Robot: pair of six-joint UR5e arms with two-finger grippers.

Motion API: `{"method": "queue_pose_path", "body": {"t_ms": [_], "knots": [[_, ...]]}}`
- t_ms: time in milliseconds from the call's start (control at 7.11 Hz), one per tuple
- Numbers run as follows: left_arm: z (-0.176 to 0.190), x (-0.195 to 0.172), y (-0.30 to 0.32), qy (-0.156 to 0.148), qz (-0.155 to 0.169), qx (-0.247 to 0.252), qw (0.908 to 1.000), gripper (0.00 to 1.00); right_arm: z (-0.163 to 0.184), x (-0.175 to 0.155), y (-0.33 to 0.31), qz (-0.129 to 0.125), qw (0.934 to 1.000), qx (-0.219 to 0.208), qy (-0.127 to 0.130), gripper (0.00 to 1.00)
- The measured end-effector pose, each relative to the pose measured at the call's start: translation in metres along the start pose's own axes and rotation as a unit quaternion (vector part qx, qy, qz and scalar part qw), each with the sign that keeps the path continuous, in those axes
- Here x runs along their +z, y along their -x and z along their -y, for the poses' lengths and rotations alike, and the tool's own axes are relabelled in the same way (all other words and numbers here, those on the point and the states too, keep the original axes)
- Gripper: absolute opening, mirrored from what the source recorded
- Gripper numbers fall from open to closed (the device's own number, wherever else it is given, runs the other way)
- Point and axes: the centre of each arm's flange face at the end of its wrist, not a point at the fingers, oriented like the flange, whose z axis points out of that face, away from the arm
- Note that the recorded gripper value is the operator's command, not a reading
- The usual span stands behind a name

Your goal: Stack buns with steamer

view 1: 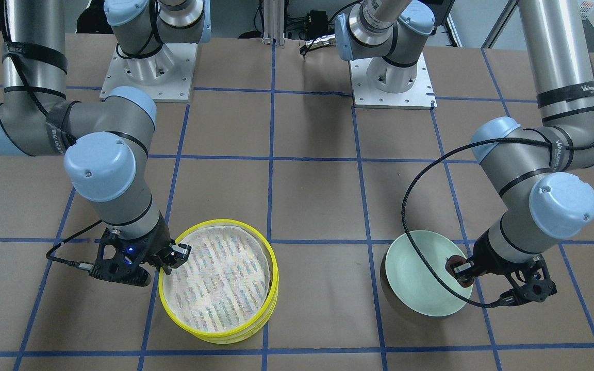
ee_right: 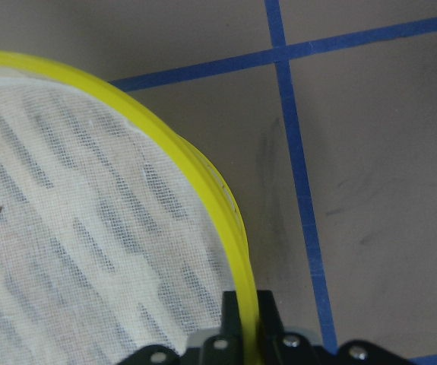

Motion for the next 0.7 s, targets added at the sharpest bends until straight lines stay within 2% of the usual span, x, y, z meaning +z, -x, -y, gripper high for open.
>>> {"method": "queue_pose_path", "body": {"t_ms": [141, 281, 422, 563, 704], "knots": [[-0.0003, -0.0028, 0.0, -0.002, -0.002, 0.0, 1.0, 0.0, 0.0001, 0.0014, -0.0002, -0.001, 1.0, 0.0, 0.001, 0.12], [-0.0005, -0.0051, 0.0002, -0.004, -0.002, 0.0, 1.0, 0.0, 0.0, 0.002, -0.0003, -0.002, 1.0, 0.001, 0.001, 0.23], [-0.0009, -0.0074, 0.0004, -0.005, -0.002, 0.0, 1.0, 0.0, -0.0001, 0.0024, -0.0002, -0.001, 1.0, 0.001, 0.002, 0.42], [-0.0015, -0.0093, 0.0005, -0.005, -0.002, -0.002, 1.0, 0.0, -0.0001, 0.0027, -0.0002, -0.001, 1.0, 0.001, 0.003, 0.48], [-0.0024, -0.0111, 0.0007, -0.004, -0.001, -0.004, 1.0, 0.0, -0.0002, 0.0029, -0.0001, -0.001, 1.0, 0.002, 0.003, 0.61]]}}
